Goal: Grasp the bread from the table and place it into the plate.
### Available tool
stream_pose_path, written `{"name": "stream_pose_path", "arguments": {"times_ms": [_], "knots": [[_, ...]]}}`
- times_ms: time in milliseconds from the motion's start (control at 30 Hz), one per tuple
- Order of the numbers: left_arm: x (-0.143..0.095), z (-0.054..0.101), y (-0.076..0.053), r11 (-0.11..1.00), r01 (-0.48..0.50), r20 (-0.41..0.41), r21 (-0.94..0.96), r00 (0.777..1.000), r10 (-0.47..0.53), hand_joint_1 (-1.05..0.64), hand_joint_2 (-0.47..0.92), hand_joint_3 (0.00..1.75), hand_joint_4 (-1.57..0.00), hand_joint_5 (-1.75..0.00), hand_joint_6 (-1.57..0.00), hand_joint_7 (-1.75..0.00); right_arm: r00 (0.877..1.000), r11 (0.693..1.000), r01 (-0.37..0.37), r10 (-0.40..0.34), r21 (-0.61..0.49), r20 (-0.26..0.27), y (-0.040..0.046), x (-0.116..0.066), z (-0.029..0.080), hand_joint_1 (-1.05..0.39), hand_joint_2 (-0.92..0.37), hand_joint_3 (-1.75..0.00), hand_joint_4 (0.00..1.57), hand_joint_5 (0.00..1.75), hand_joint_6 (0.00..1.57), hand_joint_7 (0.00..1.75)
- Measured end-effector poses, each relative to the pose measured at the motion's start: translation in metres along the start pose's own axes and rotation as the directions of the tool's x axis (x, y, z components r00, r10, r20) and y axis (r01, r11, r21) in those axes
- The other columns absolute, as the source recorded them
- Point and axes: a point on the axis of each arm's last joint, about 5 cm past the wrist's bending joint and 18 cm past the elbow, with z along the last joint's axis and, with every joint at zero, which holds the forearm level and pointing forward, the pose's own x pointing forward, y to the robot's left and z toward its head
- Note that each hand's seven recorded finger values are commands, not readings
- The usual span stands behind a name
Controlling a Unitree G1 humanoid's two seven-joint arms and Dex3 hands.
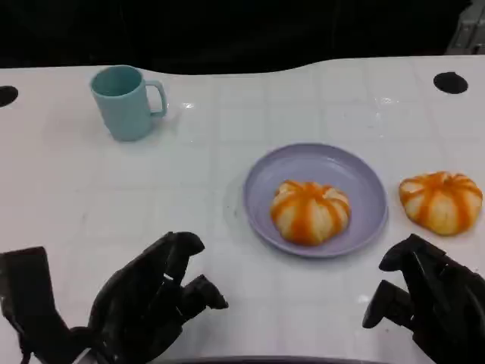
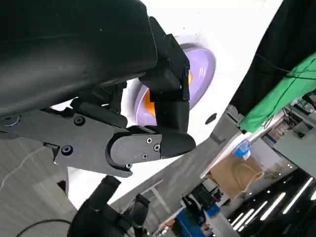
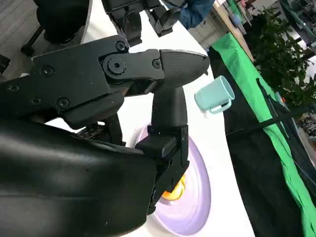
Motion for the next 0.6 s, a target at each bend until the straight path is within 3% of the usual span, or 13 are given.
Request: {"name": "stream_pose_path", "arguments": {"times_ms": [600], "knots": [[0.0006, -0.0021, 0.0019, 1.000, 0.011, 0.009, 0.019, 1.000, -0.011, -0.54, 0.92, 0.47, -0.72, -1.75, -0.52, -1.63, 1.000, 1.000, -0.014, 0.014, 0.001, 0.012, -0.0021, 0.0000, -0.0009, -0.51, -0.92, -0.27, 0.67, 1.75, 0.55, 1.57]]}}
